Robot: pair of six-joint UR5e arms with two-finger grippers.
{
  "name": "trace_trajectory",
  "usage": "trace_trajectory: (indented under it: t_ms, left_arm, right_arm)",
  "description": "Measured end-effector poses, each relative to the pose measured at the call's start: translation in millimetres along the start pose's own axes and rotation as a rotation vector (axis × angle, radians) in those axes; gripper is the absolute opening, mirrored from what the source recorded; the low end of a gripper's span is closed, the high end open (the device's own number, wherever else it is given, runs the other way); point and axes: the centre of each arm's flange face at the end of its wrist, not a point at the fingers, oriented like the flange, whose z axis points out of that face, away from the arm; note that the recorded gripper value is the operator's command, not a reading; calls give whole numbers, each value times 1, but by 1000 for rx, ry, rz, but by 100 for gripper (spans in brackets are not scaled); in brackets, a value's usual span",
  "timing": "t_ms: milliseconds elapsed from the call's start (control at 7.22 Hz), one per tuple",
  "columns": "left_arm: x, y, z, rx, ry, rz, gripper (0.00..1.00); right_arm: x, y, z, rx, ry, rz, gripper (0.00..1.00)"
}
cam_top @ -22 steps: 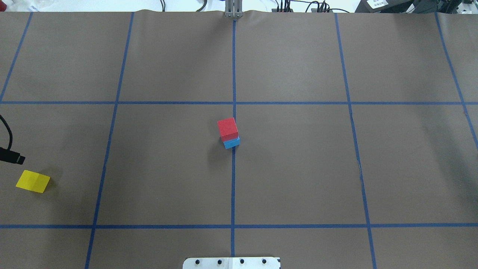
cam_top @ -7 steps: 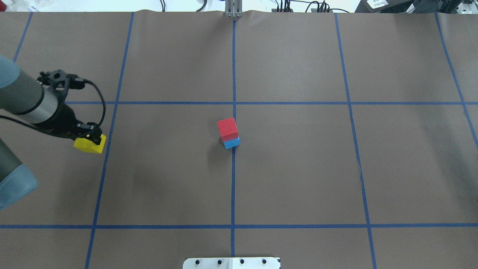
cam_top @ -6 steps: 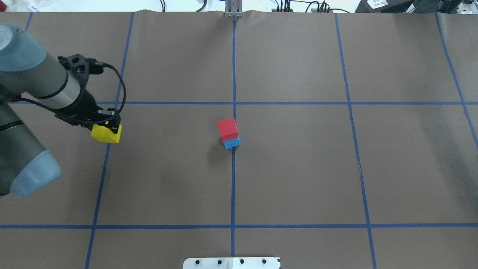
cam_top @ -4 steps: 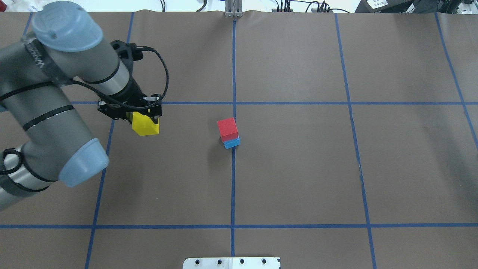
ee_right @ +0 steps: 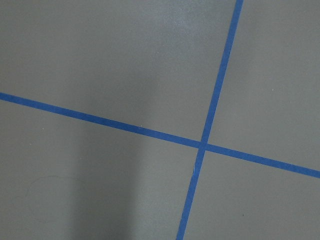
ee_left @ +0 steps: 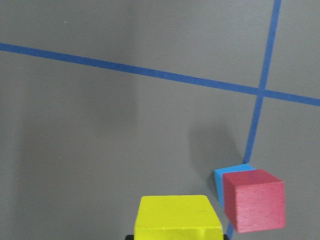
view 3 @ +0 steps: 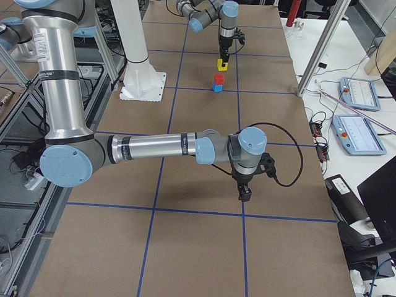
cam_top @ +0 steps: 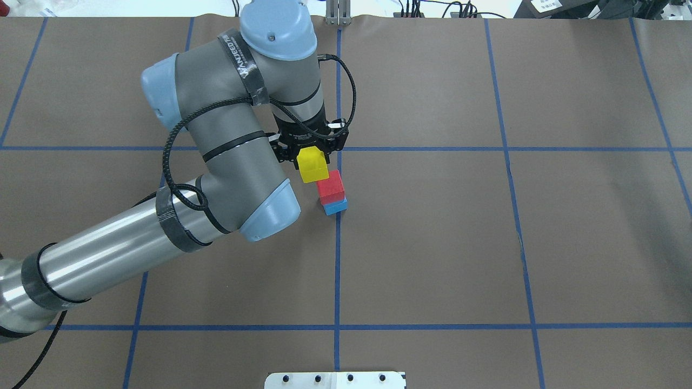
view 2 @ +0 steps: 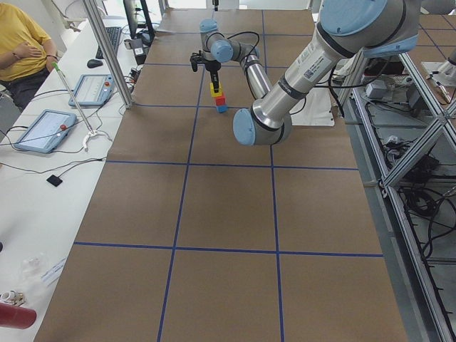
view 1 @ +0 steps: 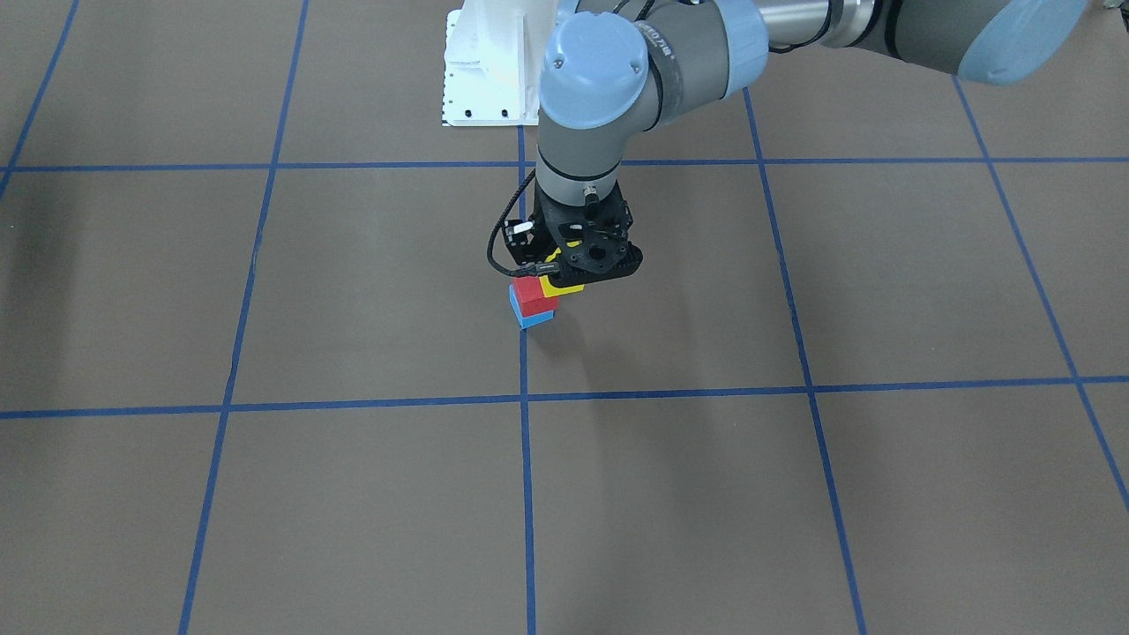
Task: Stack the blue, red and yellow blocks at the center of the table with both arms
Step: 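Carry the yellow block with the left gripper above the red cube, then lower the yellow block onto the red cube and open the left gripper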
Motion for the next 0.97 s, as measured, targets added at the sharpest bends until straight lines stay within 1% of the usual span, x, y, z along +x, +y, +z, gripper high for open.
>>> trace_trajectory:
  t_ms: [139, 277, 554, 970]
  left_arm:
    - [9, -1, 6, -3, 0, -2, 25]
    - [15, -1, 11, -6, -4, -3, 32]
    - [20, 2, 17, -14, -12, 0, 33]
    - [20, 5, 21, -19, -18, 2, 44]
  right_arm:
    - [0, 0, 0, 0, 0, -1, 100]
    - [0, 0, 0, 0, 1, -1, 100]
    - [0, 0, 0, 0, 1, -1, 100]
    - [0, -1, 0, 1, 1, -2, 100]
